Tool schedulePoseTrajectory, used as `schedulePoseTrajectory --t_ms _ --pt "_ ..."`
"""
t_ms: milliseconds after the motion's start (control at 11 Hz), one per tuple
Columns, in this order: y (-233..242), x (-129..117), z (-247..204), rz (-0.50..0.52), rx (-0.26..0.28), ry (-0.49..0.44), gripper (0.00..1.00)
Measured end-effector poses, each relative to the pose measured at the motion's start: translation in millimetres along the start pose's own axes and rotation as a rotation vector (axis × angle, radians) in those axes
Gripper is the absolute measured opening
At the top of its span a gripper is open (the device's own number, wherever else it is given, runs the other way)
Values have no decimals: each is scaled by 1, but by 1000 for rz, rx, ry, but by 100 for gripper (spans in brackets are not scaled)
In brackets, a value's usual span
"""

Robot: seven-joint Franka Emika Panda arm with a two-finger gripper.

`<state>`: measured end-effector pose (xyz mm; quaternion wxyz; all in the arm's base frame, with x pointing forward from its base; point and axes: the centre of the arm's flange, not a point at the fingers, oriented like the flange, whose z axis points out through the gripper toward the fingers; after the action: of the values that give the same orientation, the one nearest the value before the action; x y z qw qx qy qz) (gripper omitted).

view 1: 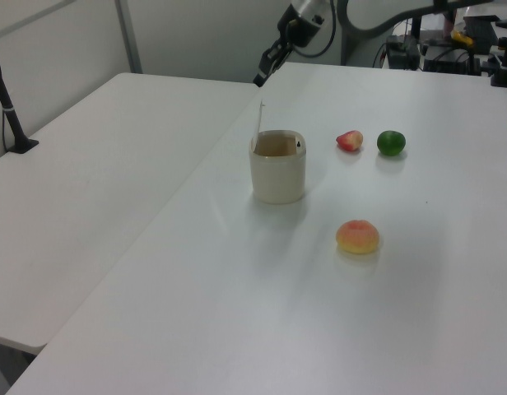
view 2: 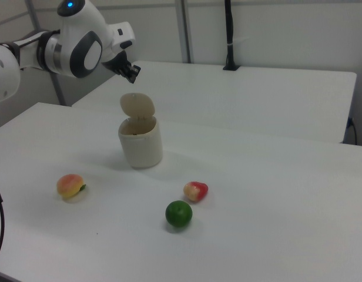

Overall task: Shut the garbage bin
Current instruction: 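Lower the gripper toward the raised lid of the white bin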

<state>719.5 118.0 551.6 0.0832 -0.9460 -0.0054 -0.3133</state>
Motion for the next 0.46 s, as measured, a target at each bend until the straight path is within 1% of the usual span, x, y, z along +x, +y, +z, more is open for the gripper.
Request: schedulePoseTrajectory --t_ms 182,456 --pt "-6 -4 15 -28 -11 16 1" --pt "-5 -9 34 -44 -24 23 1"
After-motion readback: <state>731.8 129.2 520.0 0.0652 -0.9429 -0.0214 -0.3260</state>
